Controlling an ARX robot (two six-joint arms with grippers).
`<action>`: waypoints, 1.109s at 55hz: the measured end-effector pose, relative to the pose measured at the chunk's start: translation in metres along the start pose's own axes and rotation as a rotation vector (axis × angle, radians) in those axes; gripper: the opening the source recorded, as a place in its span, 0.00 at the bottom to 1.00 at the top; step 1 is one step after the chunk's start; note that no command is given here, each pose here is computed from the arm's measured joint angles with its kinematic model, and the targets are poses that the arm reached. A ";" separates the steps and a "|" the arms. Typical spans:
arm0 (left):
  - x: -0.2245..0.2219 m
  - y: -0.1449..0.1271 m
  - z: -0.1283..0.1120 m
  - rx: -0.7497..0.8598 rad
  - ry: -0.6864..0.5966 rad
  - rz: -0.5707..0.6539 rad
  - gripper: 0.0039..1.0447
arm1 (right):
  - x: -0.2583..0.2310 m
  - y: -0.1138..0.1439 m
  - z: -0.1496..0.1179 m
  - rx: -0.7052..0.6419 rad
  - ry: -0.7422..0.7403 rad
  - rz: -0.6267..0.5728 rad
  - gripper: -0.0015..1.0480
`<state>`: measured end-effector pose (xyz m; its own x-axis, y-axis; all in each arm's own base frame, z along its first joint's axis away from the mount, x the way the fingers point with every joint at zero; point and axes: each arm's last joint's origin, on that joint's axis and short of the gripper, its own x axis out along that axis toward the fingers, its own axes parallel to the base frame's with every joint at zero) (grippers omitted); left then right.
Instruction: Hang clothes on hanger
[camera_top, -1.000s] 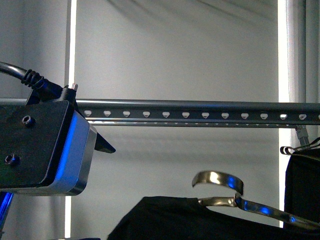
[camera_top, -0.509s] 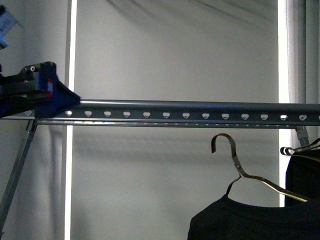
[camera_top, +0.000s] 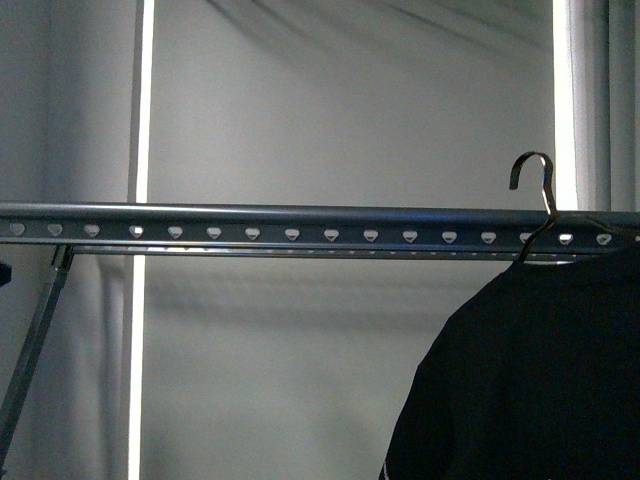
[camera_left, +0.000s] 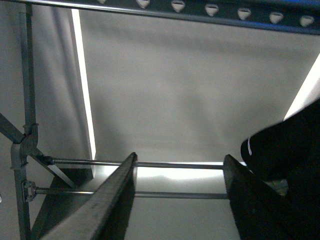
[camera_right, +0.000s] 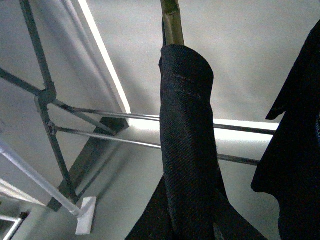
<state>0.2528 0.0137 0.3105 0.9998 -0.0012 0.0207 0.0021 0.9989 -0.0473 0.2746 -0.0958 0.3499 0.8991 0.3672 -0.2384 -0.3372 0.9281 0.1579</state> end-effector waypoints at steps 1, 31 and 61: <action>-0.008 -0.004 -0.008 0.011 0.000 -0.002 0.46 | 0.001 -0.001 0.006 0.011 -0.005 -0.006 0.07; -0.084 -0.009 -0.100 0.042 0.029 0.004 0.03 | 0.067 0.007 0.053 0.140 0.027 -0.092 0.07; -0.122 -0.007 -0.129 0.042 0.024 0.004 0.03 | 0.059 0.017 -0.059 0.099 -0.034 -0.154 0.43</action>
<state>0.1335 0.0003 0.1800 1.0000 0.0027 -0.0029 -0.0027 1.0000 -0.0051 0.3051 -0.0545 0.2819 0.9473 0.2179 -0.2348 -0.1677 0.9619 0.2160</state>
